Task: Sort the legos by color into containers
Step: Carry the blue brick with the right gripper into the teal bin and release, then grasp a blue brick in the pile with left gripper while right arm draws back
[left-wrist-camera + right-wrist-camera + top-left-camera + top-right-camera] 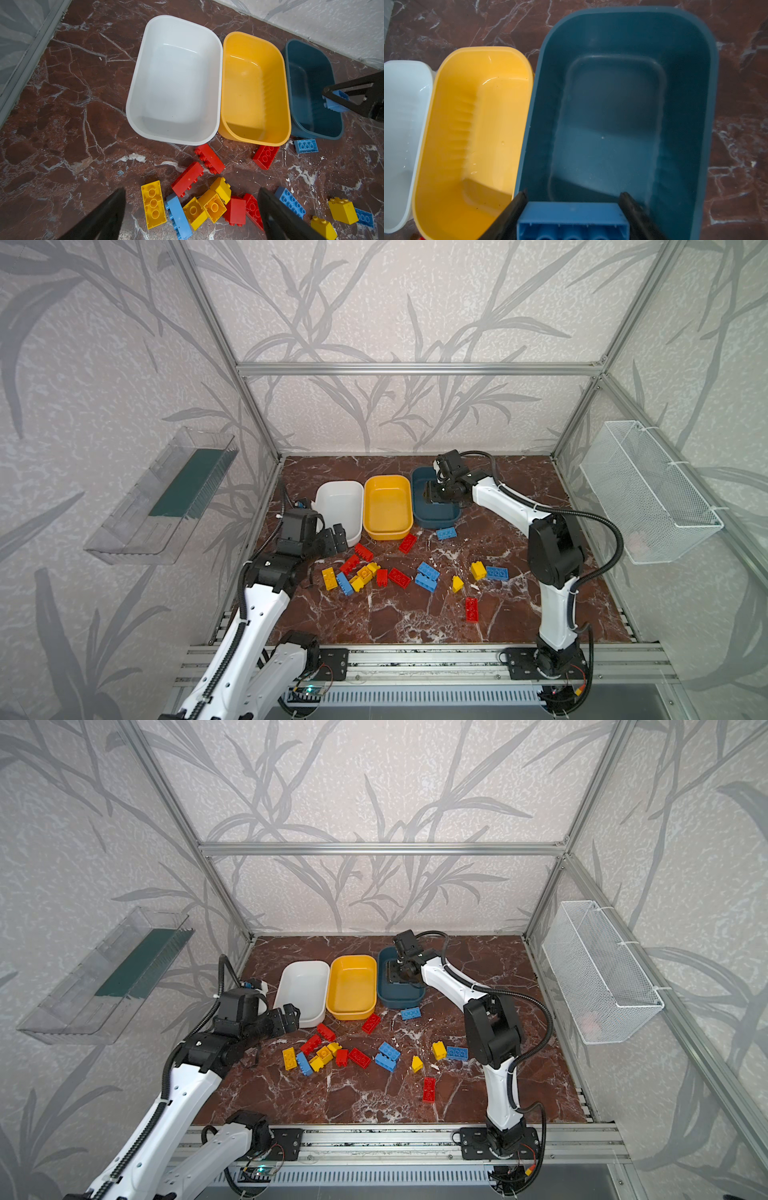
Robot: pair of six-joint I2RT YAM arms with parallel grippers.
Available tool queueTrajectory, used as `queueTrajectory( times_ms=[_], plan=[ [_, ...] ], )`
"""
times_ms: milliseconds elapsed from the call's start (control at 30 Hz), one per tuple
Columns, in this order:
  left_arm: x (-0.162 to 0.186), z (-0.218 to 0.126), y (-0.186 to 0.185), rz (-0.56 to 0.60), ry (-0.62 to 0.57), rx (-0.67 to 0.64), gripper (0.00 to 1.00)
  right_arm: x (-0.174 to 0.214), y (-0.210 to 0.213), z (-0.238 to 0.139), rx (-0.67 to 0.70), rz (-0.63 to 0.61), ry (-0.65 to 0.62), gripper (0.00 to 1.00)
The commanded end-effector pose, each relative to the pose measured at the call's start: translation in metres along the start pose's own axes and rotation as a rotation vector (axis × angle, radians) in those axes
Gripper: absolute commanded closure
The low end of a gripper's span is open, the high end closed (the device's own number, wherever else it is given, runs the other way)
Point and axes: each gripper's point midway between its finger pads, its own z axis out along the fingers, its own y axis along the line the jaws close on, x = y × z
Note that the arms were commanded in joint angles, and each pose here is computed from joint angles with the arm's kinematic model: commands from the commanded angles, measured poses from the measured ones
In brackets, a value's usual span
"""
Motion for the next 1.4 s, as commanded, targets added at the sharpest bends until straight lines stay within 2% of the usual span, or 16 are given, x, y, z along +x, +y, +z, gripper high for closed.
queueTrajectory(
  times_ms=[0,100,267,367,567,733,800,867,1000,1067,1167,1300,1367],
  plan=[
    [0.0,0.0,-0.005,0.016,0.02,0.02,0.03,-0.012,0.001,-0.001,-0.024,0.028,-0.009,0.5],
    [0.001,0.002,-0.008,0.021,0.035,0.032,0.04,-0.014,-0.001,0.001,-0.022,0.026,-0.01,0.45],
    [0.005,0.004,-0.008,0.035,0.05,0.025,0.05,-0.018,0.0,-0.002,-0.035,0.022,-0.014,0.2],
    [0.006,0.004,-0.008,0.055,0.058,0.004,0.04,-0.022,0.003,-0.006,-0.044,0.014,-0.027,0.16],
    [0.014,0.0,-0.009,0.108,0.059,-0.08,0.06,-0.03,0.013,-0.034,-0.094,0.007,-0.078,0.16],
    [0.03,-0.003,0.007,-0.001,0.104,-0.162,0.11,-0.024,0.016,-0.069,-0.139,0.026,-0.151,0.19],
    [0.041,0.0,0.012,-0.059,0.104,-0.168,0.16,-0.017,0.016,-0.082,-0.156,0.04,-0.181,0.21],
    [0.052,0.005,0.016,-0.119,0.107,-0.163,0.2,-0.008,0.016,-0.097,-0.168,0.055,-0.225,0.23],
    [0.07,0.02,0.021,-0.182,0.145,-0.181,0.3,0.031,0.015,-0.103,-0.171,0.07,-0.263,0.24],
    [0.078,0.027,0.021,-0.217,0.167,-0.188,0.33,0.053,0.016,-0.103,-0.158,0.053,-0.262,0.24],
    [0.089,0.036,0.024,-0.268,0.19,-0.206,0.44,0.081,0.014,-0.099,-0.139,0.034,-0.242,0.24],
    [0.102,0.042,0.032,-0.325,0.207,-0.248,0.54,0.105,0.005,-0.09,-0.135,0.051,-0.217,0.24],
    [0.108,0.045,0.034,-0.35,0.22,-0.268,0.55,0.111,0.002,-0.086,-0.131,0.055,-0.205,0.24]
  ],
)
